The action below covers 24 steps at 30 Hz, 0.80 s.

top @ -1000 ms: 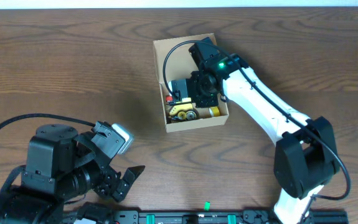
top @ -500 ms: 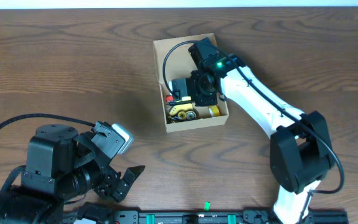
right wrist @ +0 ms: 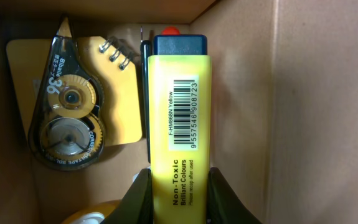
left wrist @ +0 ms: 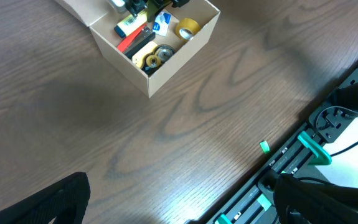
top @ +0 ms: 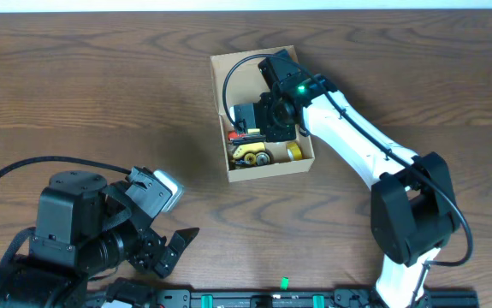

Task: Pack container
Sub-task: 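Lower the yellow highlighter into the box beside the stapler, then open the right gripper and lift it out toward the back right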

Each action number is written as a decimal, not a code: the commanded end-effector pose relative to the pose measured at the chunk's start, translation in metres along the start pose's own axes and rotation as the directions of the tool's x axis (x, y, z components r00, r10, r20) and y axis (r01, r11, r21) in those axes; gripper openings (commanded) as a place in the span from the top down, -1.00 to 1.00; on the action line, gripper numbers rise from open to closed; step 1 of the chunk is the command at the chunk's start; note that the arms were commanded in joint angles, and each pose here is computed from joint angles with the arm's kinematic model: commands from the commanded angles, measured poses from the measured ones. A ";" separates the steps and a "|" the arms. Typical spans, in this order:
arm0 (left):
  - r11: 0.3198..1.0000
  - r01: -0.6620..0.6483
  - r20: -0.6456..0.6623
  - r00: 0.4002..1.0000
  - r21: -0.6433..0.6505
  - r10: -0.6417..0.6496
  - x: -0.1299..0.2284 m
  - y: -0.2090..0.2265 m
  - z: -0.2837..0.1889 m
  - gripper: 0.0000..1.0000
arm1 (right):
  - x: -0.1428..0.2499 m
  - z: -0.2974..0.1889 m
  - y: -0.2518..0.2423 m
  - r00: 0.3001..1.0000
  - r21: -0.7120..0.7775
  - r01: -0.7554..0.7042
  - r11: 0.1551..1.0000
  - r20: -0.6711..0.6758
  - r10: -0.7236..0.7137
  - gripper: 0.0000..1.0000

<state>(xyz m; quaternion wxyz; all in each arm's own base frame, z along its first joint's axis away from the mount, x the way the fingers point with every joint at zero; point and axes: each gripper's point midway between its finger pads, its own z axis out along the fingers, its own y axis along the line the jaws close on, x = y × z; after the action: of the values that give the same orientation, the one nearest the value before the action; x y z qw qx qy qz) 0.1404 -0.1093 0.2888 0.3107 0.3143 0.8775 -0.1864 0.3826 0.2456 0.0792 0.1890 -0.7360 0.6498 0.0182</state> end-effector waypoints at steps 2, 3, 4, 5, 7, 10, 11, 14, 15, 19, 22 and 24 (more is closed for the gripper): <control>1.000 -0.010 0.018 1.000 0.009 0.010 -0.004 -0.003 -0.004 -0.91 | 0.002 0.003 0.001 1.000 -0.007 0.000 1.000 0.001 0.000 0.98; 1.000 -0.010 0.017 1.000 0.009 0.010 -0.004 -0.003 -0.004 -0.90 | 0.002 0.003 0.001 1.000 -0.006 0.000 1.000 0.001 0.000 0.97; 1.000 -0.010 0.018 1.000 0.009 0.010 -0.004 -0.003 -0.004 -0.91 | 0.002 0.003 0.001 1.000 -0.005 0.000 1.000 0.001 0.000 0.98; 1.000 -0.010 0.018 1.000 0.009 0.010 -0.004 -0.003 -0.004 -0.91 | 0.002 0.003 0.000 1.000 -0.003 -0.004 1.000 0.002 0.004 0.97; 1.000 -0.010 0.017 1.000 0.009 0.010 -0.004 -0.003 -0.004 -0.90 | 0.001 0.003 -0.001 1.000 0.000 -0.015 1.000 0.004 0.015 0.88; 1.000 -0.010 0.018 1.000 0.009 0.010 -0.004 -0.003 -0.004 -0.90 | 0.001 0.003 -0.001 1.000 0.000 -0.022 1.000 0.004 0.022 0.60; 1.000 -0.011 0.018 1.000 0.009 0.011 -0.004 -0.003 -0.004 -0.90 | 0.001 0.003 -0.001 1.000 0.000 -0.022 1.000 0.004 0.022 0.51; 1.000 -0.010 0.018 1.000 0.009 0.010 -0.004 -0.003 -0.004 -0.91 | 0.001 0.003 -0.001 1.000 0.000 -0.021 1.000 0.004 0.021 0.30; 1.000 -0.010 0.017 1.000 0.009 0.010 -0.004 -0.003 -0.004 -0.90 | 0.001 0.003 -0.001 1.000 0.000 -0.021 1.000 0.004 0.021 0.24; 1.000 -0.010 0.018 1.000 0.009 0.010 -0.004 -0.003 -0.004 -0.90 | 0.001 0.002 -0.001 1.000 0.001 -0.021 1.000 0.004 0.021 0.09; 1.000 -0.010 0.018 1.000 0.009 0.010 -0.004 -0.003 -0.004 -0.91 | 0.001 0.003 -0.001 1.000 0.000 -0.021 1.000 0.004 0.021 0.08; 1.000 -0.010 0.018 1.000 0.009 0.010 -0.004 -0.003 -0.004 -0.91 | 0.001 0.003 -0.001 1.000 0.000 -0.021 1.000 0.004 0.021 0.08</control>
<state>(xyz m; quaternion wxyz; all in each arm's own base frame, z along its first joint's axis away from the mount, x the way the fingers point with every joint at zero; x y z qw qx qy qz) 0.1404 -0.1093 0.2888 0.3107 0.3143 0.8775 -0.1864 0.3843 0.2465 0.0798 0.1928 -0.7301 0.6553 0.0182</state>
